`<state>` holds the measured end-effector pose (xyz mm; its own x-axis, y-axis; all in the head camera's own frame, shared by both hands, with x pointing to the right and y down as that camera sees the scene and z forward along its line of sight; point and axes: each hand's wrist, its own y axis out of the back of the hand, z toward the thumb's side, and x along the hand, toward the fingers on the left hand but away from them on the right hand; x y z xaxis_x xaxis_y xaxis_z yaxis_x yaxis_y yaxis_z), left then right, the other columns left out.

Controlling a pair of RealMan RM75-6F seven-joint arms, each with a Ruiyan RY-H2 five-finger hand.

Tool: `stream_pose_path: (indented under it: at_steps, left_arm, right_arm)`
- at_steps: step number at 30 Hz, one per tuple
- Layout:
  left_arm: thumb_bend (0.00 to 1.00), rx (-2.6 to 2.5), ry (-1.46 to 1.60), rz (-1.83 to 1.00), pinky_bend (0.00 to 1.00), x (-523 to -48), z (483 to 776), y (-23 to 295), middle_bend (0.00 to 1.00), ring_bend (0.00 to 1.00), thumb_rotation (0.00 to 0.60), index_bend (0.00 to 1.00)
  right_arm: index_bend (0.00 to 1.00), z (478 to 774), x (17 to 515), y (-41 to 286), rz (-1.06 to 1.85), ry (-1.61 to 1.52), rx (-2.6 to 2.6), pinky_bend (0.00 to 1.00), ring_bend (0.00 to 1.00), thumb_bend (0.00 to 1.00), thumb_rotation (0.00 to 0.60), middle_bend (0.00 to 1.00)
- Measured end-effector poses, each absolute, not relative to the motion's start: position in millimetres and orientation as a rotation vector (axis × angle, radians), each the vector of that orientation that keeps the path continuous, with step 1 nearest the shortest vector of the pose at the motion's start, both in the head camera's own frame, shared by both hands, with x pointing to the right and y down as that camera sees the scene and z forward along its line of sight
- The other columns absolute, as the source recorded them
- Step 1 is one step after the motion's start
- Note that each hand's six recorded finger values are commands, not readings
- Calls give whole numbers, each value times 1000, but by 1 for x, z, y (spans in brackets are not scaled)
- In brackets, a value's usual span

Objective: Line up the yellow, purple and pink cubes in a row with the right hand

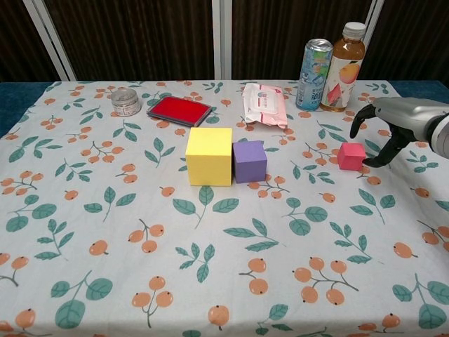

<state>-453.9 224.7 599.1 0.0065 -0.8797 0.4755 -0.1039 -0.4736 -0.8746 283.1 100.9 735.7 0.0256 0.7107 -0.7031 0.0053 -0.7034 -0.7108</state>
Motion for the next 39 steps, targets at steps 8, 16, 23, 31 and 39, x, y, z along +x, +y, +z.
stream_pose_path:
  at_steps: [8, 16, 23, 31, 39]
  left_arm:
    - [185, -1640, 1027, -1536, 232, -455, 600, 225, 223, 172, 600, 144]
    - [185, -1637, 1027, -1541, 232, -456, 600, 225, 223, 171, 600, 144]
    - [186, -1637, 1029, -1542, 232, -457, 600, 225, 223, 171, 600, 144]
    - [185, -1637, 1023, -1539, 232, -455, 599, 224, 223, 171, 600, 143]
    - [185, -1633, 1028, -1547, 232, -457, 596, 226, 223, 171, 600, 143]
  right_arm:
    - [346, 748, 288, 98, 1771, -727, -1760, 0, 0, 206, 600, 106]
    - [412, 754, 280, 97, 1763, -720, -1778, 0, 0, 232, 600, 123]
    - [491, 752, 278, 98, 1749, -725, -1792, 0, 0, 307, 600, 132]
    - [491, 730, 250, 98, 1594, -700, -1891, 0, 0, 306, 600, 133]
    - [498, 736, 210, 98, 1523, -629, -1961, 0, 0, 304, 600, 132]
